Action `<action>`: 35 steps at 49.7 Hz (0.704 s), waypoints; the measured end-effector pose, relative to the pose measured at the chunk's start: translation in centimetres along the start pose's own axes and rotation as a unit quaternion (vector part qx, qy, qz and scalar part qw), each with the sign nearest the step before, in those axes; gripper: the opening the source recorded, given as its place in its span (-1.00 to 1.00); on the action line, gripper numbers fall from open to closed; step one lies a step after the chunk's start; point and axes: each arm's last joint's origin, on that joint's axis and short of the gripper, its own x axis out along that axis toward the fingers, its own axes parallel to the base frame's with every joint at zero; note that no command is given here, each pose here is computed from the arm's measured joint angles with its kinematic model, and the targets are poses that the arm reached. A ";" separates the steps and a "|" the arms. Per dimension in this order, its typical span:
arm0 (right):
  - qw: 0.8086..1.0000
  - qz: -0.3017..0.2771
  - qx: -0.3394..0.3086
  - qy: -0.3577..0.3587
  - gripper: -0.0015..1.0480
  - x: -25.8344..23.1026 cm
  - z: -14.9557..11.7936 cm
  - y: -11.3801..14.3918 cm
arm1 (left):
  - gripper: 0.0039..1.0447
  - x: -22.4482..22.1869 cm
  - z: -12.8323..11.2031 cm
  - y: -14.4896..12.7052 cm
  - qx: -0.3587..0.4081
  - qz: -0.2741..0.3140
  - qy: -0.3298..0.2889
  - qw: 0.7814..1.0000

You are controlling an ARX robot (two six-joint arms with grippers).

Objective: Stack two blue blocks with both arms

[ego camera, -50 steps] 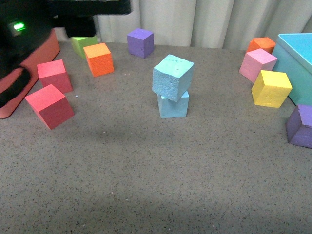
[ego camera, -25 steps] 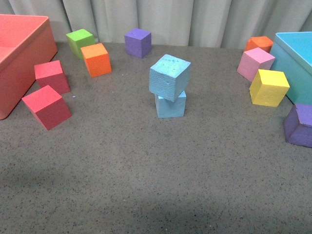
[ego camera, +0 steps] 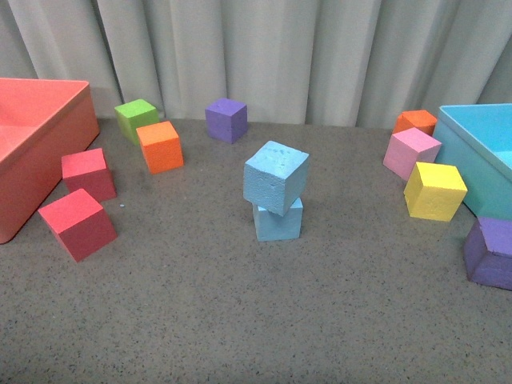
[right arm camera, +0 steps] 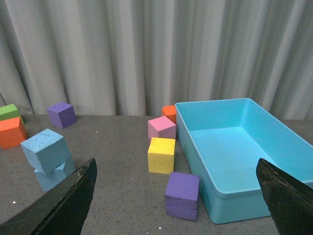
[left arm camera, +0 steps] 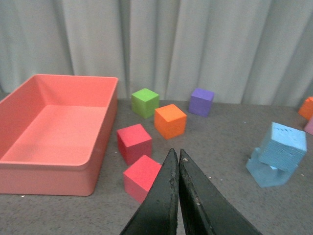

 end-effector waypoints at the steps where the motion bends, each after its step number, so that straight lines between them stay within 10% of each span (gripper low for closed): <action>1: 1.000 0.000 0.000 0.000 0.81 0.0 0.0 0.0 | -0.93 -0.1 0.0 0.1 0.000 0.002 -0.001 1.000; 35: 1.000 0.000 0.000 0.000 0.81 0.0 0.0 0.0 | -0.93 -2.7 0.6 0.1 0.000 0.002 -0.011 1.000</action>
